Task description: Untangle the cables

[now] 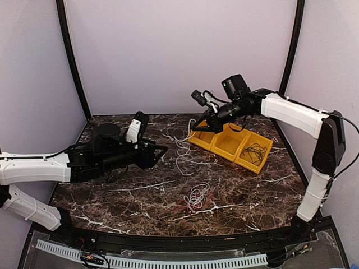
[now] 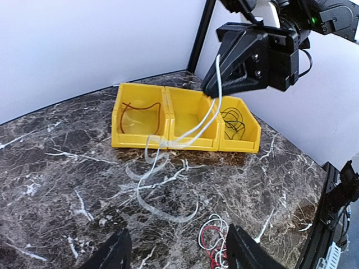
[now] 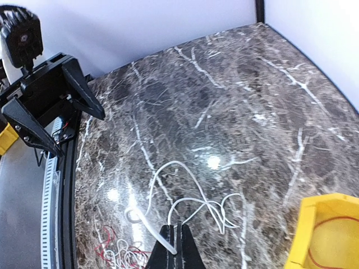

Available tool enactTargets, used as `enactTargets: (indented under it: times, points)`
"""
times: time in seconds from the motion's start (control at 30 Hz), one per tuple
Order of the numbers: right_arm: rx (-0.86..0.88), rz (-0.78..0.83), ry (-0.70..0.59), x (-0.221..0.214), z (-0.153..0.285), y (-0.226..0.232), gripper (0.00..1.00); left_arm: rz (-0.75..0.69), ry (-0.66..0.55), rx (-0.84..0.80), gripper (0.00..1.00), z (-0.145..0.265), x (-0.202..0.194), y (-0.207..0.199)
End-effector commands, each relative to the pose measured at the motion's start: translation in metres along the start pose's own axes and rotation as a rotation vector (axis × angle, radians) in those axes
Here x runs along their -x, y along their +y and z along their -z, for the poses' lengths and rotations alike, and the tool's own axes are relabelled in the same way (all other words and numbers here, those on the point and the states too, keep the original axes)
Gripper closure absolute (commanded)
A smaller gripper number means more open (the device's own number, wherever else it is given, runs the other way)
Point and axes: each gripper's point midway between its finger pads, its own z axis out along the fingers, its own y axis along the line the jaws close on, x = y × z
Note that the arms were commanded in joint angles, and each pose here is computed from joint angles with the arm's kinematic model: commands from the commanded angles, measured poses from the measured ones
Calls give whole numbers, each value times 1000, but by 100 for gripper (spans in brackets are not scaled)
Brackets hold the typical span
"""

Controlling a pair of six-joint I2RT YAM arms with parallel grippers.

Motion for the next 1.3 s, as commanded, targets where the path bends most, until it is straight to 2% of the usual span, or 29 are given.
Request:
enactTargets:
  times: [0.0, 0.13, 0.27, 0.53, 0.8, 1.27]
  points:
    - [-143, 45, -98, 28, 60, -28, 100, -56, -21, 142, 40, 17, 4, 26]
    - [-262, 23, -145, 31, 106, -61, 100, -45, -75, 125, 40, 26, 7, 25]
    - [-345, -5, -194, 26, 142, -87, 100, -42, -67, 130, 40, 23, 5, 26]
    - [-455, -68, -209, -8, 172, -119, 100, -24, -25, 111, 40, 15, -6, 24]
    - [-481, -173, -169, -58, 167, -138, 100, -11, -10, 111, 40, 13, -13, 25]
    - [-450, -404, -28, -135, 125, -180, 100, 7, 9, 107, 41, 9, -21, 25]
